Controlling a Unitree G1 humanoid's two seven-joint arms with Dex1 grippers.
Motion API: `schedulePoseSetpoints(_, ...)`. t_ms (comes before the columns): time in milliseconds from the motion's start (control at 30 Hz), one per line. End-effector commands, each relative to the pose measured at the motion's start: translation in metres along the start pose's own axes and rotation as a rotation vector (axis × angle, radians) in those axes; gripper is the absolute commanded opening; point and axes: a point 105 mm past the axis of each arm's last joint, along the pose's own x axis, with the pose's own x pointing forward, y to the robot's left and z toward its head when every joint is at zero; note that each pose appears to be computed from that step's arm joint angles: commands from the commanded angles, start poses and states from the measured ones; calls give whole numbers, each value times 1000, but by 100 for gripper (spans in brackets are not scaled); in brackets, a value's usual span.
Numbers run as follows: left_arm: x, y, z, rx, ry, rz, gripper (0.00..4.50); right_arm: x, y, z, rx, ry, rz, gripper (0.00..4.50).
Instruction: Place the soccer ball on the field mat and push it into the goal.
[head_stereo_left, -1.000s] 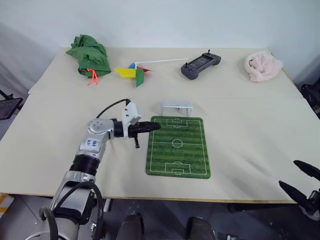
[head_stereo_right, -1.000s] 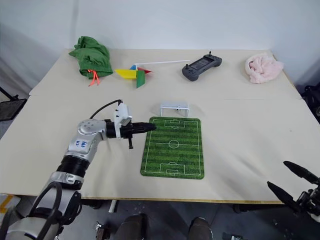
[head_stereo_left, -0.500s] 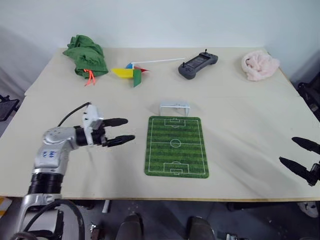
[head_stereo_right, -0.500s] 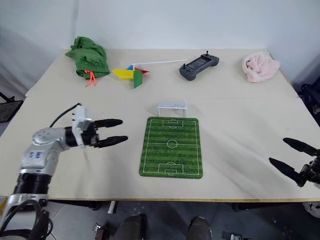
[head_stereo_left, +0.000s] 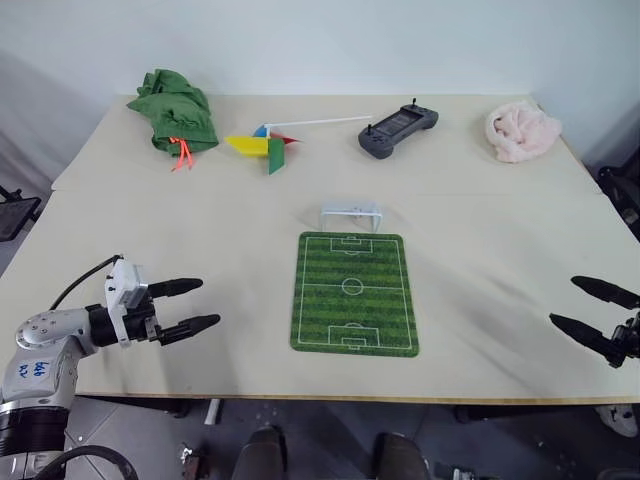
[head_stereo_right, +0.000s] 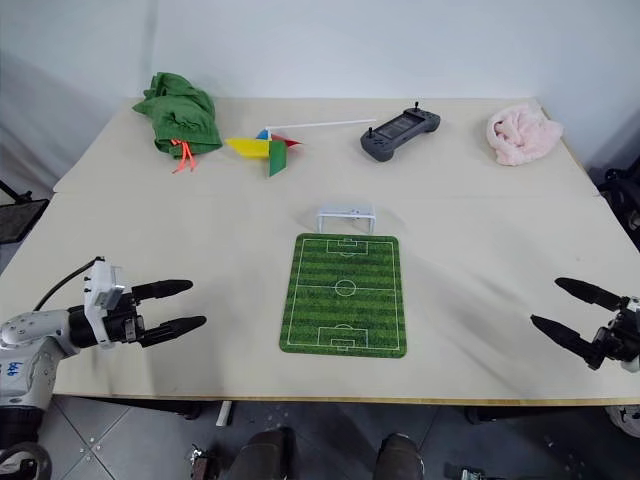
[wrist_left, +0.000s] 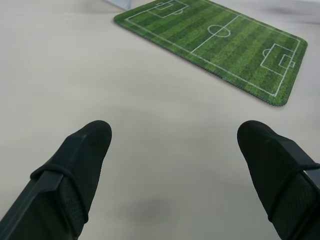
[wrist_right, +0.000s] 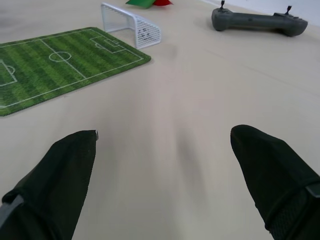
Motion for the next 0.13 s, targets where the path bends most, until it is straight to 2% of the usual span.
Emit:
schedulePoseSetpoints(33, -5, -2, 11, 66, -21, 19, 447, -3, 7, 12, -48, -27, 72, 450)
schedulePoseSetpoints(133, -4, -3, 13, 81, -21, 21, 447, -5, 8, 12, -45, -29, 73, 450)
